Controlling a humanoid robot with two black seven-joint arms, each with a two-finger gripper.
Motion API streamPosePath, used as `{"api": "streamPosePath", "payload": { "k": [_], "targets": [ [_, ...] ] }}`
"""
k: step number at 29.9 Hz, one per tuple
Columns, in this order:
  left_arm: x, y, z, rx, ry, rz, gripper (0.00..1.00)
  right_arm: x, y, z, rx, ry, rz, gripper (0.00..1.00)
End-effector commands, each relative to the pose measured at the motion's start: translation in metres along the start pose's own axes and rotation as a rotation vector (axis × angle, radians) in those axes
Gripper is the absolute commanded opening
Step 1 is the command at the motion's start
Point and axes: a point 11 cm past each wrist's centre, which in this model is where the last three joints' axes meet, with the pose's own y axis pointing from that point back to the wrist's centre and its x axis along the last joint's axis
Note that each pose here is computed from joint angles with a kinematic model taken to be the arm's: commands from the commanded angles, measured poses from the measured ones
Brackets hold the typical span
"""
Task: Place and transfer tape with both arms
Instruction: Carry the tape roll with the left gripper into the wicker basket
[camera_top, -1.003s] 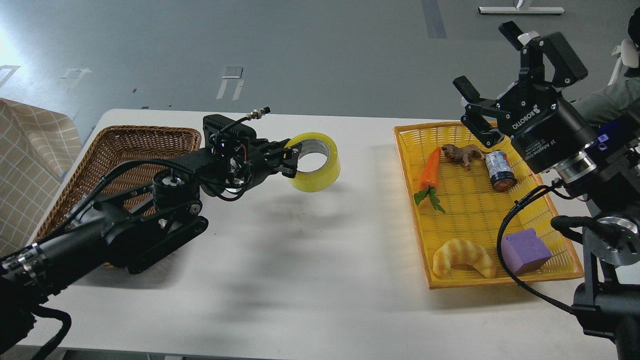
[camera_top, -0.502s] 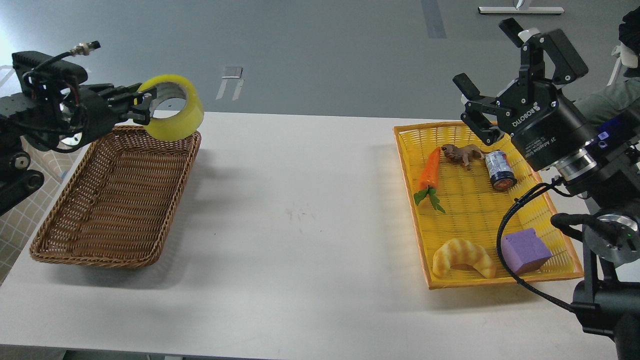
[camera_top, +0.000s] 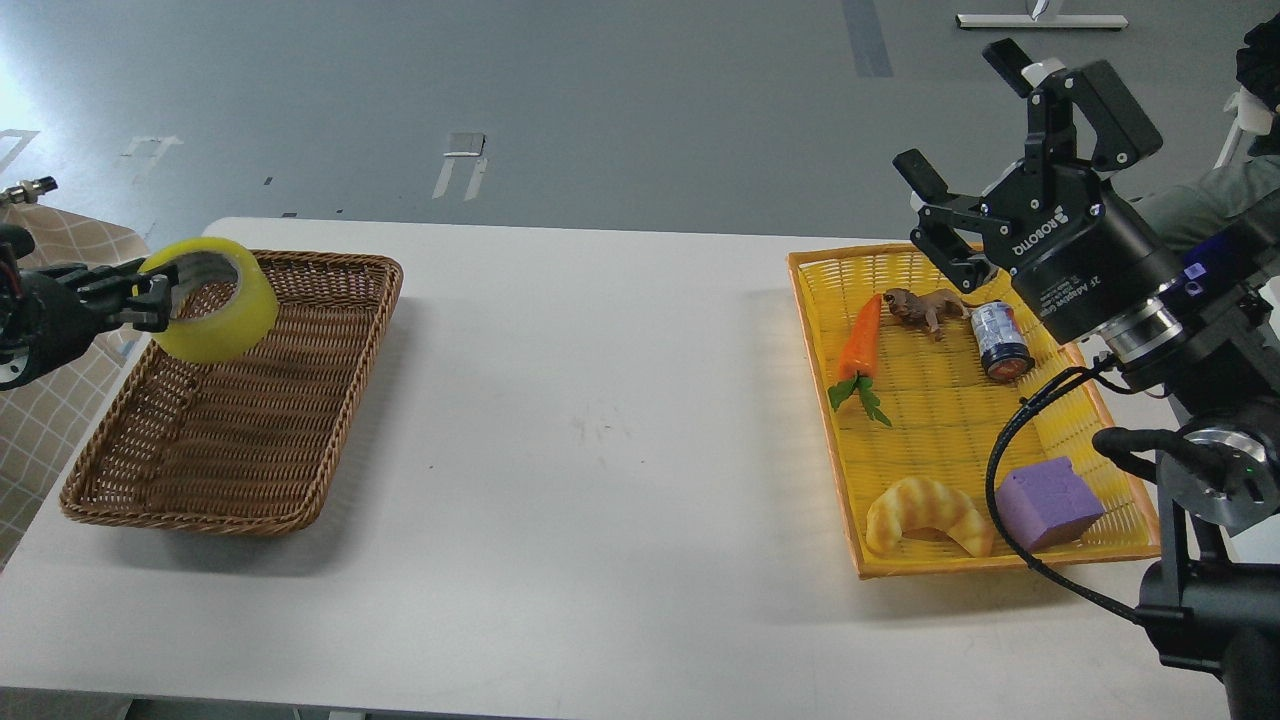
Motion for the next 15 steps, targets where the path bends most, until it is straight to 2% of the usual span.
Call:
{"api": "streamPosePath", "payload": {
  "k": [1, 15],
  "targets": [
    [-0.012, -0.004, -0.001, -0.007, 0.02, -0.014, 0.17, 0.0, 0.0, -0.001, 0.001, 0.002, -0.001, 1.0],
    [-0.032, -0.012, 0.017, -0.051, 0.046, -0.043, 0.17, 0.0, 0.001, 0.001, -0.012, 0.022, 0.005, 1.0]
  ]
}}
